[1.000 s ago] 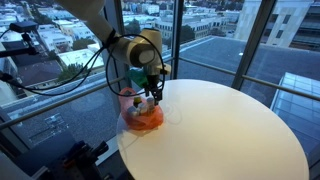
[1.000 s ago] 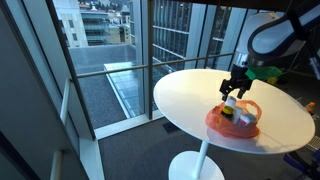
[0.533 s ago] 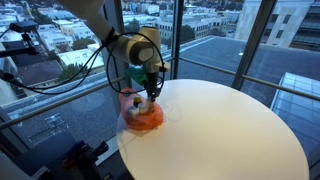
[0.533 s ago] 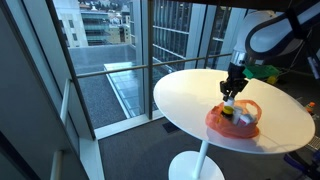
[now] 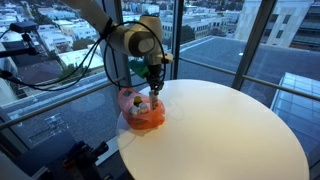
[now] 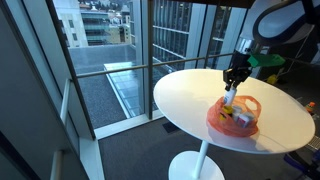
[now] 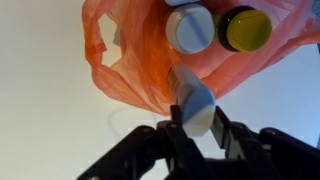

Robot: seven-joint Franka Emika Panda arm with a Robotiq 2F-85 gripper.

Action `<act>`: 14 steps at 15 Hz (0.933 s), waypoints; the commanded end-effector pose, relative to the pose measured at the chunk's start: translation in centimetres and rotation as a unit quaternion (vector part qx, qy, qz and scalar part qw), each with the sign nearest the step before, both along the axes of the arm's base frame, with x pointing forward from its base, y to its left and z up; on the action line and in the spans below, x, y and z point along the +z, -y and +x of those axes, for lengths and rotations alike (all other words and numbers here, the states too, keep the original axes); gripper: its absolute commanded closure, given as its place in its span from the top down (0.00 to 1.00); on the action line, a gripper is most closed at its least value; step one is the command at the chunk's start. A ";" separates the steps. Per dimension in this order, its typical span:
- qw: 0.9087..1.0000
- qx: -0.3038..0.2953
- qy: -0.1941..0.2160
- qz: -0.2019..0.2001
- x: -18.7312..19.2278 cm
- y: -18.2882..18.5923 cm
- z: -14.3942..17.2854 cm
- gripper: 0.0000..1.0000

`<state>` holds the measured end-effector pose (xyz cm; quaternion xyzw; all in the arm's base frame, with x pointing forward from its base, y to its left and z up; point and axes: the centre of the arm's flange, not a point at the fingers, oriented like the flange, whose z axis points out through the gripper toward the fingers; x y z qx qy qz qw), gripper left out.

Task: Remove the roll-on stick from the plastic bag and put it on the table

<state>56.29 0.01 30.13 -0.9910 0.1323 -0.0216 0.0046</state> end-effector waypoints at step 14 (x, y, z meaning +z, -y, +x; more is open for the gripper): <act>0.990 -0.135 0.032 0.007 10.1 15.0 -6.9 0.10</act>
